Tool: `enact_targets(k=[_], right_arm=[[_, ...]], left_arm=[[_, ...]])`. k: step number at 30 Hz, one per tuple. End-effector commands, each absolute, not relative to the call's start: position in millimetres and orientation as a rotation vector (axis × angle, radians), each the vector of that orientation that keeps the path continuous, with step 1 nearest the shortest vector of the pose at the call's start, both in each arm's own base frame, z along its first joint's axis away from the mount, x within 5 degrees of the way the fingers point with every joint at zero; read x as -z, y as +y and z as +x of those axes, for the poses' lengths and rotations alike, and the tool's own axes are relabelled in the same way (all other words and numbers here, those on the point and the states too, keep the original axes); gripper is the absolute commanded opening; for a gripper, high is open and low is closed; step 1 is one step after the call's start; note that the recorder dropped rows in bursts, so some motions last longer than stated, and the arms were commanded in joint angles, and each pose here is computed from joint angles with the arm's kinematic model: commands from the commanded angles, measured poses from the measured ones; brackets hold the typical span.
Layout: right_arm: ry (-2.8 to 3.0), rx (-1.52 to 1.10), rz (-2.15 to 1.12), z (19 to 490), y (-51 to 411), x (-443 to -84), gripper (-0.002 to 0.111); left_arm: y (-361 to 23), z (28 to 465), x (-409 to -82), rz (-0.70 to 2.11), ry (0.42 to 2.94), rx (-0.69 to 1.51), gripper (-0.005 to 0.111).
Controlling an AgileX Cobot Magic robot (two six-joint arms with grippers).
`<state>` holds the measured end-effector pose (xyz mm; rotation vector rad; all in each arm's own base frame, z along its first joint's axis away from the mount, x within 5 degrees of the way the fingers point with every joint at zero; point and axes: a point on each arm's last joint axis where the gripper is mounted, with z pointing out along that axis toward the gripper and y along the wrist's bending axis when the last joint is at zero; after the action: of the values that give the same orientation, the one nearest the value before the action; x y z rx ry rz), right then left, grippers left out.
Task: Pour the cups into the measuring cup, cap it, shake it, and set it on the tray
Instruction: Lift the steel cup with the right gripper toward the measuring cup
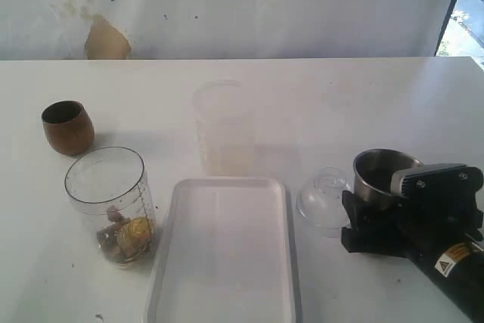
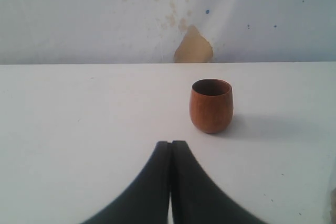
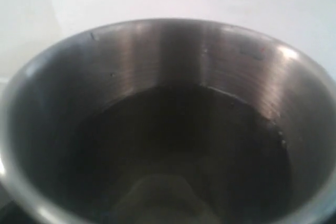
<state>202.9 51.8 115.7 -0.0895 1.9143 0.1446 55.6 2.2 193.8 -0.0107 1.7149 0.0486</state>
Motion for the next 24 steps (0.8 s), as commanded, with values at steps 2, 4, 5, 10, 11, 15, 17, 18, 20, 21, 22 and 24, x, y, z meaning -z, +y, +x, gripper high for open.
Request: enact_targets(k=[2, 4, 5, 10, 11, 15, 17, 18, 20, 21, 22, 24], right_arm=[[1.738, -0.138, -0.109, 204, 52, -145, 0.0], [1.694, -0.165, -0.136, 202, 54, -154, 0.0], [1.675, -0.178, -0.152, 202, 56, -158, 0.0], [1.596, -0.245, -0.236, 204, 66, -181, 0.0], [1.611, -0.251, -0.259, 207, 68, -185, 0.0], [1.611, -0.287, -0.307, 215, 76, -204, 0.0], [1.606, -0.309, -0.309, 221, 79, -215, 0.0], [1.614, -0.323, -0.314, 225, 82, -222, 0.0], [1.617, -0.356, -0.331, 231, 87, -230, 0.0], [1.614, -0.379, -0.345, 234, 90, -234, 0.0], [1.612, -0.405, -0.344, 235, 92, -237, 0.0], [1.588, -0.463, -0.361, 241, 99, -249, 0.0]], left_arm=[[2, 56, -192, -0.013, 1.713, -0.045, 0.0], [2, 56, -192, -0.013, 1.713, -0.045, 0.0], [2, 56, -192, -0.013, 1.713, -0.045, 0.0], [2, 56, -192, -0.013, 1.713, -0.045, 0.0], [2, 56, -192, -0.013, 1.713, -0.045, 0.0], [2, 56, -192, -0.013, 1.713, -0.045, 0.0], [2, 56, -192, -0.013, 1.713, -0.045, 0.0], [2, 56, -192, -0.013, 1.713, -0.045, 0.0], [2, 56, -192, -0.013, 1.713, -0.045, 0.0], [2, 56, -192, -0.013, 1.713, -0.045, 0.0], [2, 56, -192, -0.013, 1.713, -0.045, 0.0], [2, 56, -192, -0.013, 1.713, -0.045, 0.0]])
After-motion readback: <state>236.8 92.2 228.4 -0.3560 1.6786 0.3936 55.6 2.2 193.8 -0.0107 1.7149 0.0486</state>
